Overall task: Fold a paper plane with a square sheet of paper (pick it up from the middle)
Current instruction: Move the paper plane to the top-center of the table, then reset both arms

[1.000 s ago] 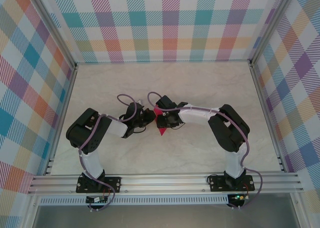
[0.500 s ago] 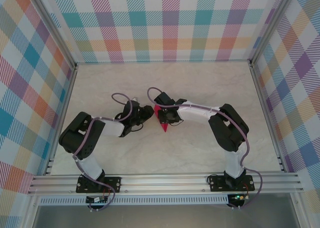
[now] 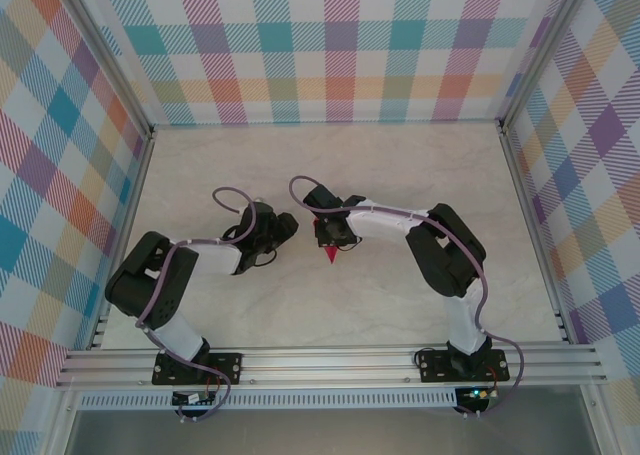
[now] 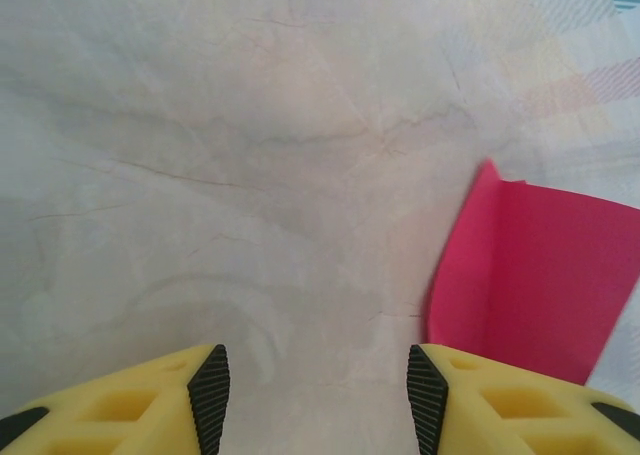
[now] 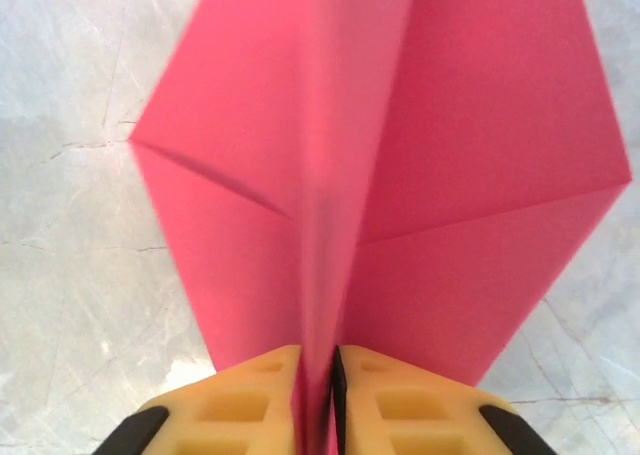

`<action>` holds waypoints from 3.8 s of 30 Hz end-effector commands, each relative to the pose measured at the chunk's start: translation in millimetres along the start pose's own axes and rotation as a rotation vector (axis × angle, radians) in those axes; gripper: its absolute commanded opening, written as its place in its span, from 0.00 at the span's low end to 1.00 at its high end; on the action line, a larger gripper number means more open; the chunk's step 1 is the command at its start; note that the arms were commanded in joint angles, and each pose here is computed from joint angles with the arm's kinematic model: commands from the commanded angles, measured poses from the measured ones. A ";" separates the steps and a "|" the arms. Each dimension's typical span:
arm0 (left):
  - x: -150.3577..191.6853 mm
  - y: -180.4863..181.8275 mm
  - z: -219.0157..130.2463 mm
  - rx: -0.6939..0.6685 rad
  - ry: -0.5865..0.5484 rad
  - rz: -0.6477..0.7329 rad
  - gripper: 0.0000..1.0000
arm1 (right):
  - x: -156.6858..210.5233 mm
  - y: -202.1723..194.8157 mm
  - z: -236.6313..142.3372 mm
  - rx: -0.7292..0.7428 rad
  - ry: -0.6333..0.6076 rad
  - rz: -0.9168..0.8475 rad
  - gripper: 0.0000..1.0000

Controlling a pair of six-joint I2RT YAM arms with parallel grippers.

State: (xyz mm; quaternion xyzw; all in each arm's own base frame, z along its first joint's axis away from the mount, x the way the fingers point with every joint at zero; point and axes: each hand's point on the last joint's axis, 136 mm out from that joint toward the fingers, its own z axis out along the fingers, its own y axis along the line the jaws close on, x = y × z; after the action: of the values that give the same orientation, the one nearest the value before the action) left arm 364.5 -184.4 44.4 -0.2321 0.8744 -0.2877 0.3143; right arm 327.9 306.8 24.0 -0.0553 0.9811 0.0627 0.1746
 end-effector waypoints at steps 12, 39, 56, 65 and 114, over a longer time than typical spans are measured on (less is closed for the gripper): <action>-36.7 45.2 -66.6 -0.304 -0.134 0.115 0.82 | -83.0 -55.8 -23.8 0.077 -0.138 0.035 0.08; -58.6 54.1 -108.1 -0.406 -0.187 0.180 0.92 | -132.7 -70.5 -8.2 -0.024 -0.096 0.003 0.31; -133.6 64.9 -153.5 -0.474 -0.440 0.245 1.00 | -128.8 -179.5 -164.4 0.154 -0.510 0.196 1.00; -153.2 104.2 -150.8 -0.563 -0.539 0.323 1.00 | -62.8 -291.7 -177.1 0.397 -0.697 0.423 1.00; -136.2 90.8 -57.4 -0.210 -0.432 0.669 1.00 | -61.8 -295.8 -82.8 0.154 -0.847 0.082 1.00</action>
State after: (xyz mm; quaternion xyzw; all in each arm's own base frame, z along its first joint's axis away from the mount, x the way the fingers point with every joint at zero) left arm 394.6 -11.6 75.8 -0.0384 0.8400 -0.0183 0.5410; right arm 393.3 8.1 85.7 0.0273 0.8360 0.0055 0.5480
